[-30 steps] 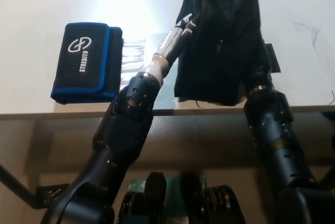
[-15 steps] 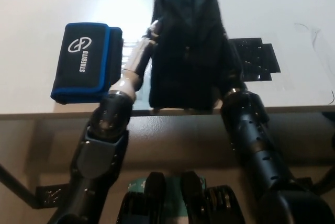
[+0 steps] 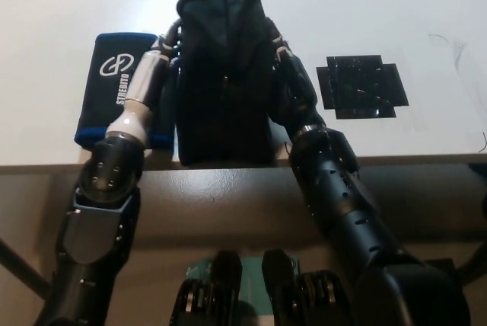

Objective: Use both hands to pick up the lunch bag on the right hand side and smoothly move it near the note book on the left hand side

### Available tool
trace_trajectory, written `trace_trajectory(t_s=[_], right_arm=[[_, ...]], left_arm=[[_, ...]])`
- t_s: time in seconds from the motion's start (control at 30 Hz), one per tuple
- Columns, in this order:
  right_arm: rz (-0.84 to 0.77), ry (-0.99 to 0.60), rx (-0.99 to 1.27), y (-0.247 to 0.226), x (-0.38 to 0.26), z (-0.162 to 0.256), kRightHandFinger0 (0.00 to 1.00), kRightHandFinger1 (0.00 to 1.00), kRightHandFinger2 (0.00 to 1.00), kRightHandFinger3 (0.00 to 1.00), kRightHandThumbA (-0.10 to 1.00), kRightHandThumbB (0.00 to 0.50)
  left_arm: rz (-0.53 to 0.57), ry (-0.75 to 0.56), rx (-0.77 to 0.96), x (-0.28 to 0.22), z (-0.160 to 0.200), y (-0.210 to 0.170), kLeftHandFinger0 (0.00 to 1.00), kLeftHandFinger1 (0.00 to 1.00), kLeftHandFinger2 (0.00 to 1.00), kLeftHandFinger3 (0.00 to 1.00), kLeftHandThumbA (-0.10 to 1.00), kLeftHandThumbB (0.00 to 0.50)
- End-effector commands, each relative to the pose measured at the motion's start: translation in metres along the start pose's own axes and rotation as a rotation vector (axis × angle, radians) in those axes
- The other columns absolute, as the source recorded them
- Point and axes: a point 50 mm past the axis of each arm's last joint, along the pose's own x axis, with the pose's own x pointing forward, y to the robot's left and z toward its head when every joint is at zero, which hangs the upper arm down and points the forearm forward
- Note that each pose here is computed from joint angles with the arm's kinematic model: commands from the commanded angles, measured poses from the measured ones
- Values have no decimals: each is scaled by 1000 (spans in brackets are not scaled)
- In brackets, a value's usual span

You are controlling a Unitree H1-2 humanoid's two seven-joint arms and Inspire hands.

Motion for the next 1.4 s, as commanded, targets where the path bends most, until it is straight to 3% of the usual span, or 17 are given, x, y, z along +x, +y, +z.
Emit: trace_trajectory(t_s=[0.0, 0.17, 0.27, 0.3, 0.37, 0.47, 0.63, 0.77, 0.8, 1.0, 1.03, 1.17, 1.33, 1.37], right_arm=[[125, -43, -59, 52, 26, 11, 1000, 1000, 1000, 1000, 1000, 337], [109, -64, -148, 53, 28, 15, 1000, 1000, 1000, 1000, 1000, 330], [0, -139, -502, 43, 26, 25, 1000, 1000, 1000, 1000, 1000, 292], [-49, -167, -723, 35, 24, 32, 1000, 1000, 1000, 1000, 1000, 314], [-100, -235, -995, 22, 18, 45, 1000, 1000, 1000, 1000, 1000, 287], [-150, -308, -1108, 5, 9, 66, 1000, 1000, 1000, 1000, 1000, 318], [-171, -411, -1077, -21, -11, 102, 1000, 1000, 1000, 1000, 1000, 326], [-177, -450, -1064, -38, -32, 121, 1000, 1000, 1000, 1000, 1000, 273], [-182, -458, -1081, -42, -38, 125, 1000, 1000, 1000, 1000, 1000, 313], [-195, -499, -1069, -60, -76, 146, 1000, 1000, 1000, 1000, 1000, 328], [-198, -516, -1049, -61, -84, 150, 1000, 1000, 1000, 1000, 1000, 365], [-197, -528, -1014, -62, -107, 156, 1000, 1000, 1000, 1000, 1000, 414], [-173, -567, -995, -60, -139, 156, 1000, 1000, 1000, 1000, 1000, 393], [-169, -572, -996, -59, -141, 157, 1000, 1000, 1000, 1000, 1000, 421]], left_arm=[[2, -85, -17, 23, 32, 18, 1000, 1000, 1000, 1000, 1000, 323], [-9, -80, -11, 31, 34, 22, 1000, 1000, 1000, 1000, 1000, 305], [-52, -51, 104, 33, 34, 30, 1000, 1000, 1000, 1000, 1000, 362], [-75, -40, 192, 33, 33, 36, 1000, 1000, 1000, 1000, 1000, 415], [-104, -36, 344, 29, 36, 48, 1000, 1000, 1000, 1000, 1000, 435], [-103, -47, 459, 20, 40, 68, 1000, 1000, 1000, 1000, 1000, 477], [-68, -92, 553, 4, 51, 95, 1000, 1000, 1000, 1000, 1000, 500], [-47, -129, 545, -14, 61, 108, 1000, 1000, 1000, 1000, 1000, 497], [-43, -138, 548, -20, 63, 111, 1000, 1000, 1000, 1000, 1000, 494], [1, -187, 548, -58, 71, 125, 1000, 1000, 1000, 1000, 1000, 486], [17, -201, 551, -68, 70, 129, 1000, 1000, 1000, 1000, 1000, 483], [40, -225, 500, -92, 68, 131, 1000, 1000, 1000, 1000, 1000, 472], [33, -241, 437, -137, 59, 123, 1000, 1000, 1000, 1000, 1000, 453], [35, -244, 438, -140, 59, 123, 1000, 1000, 1000, 1000, 1000, 452]])
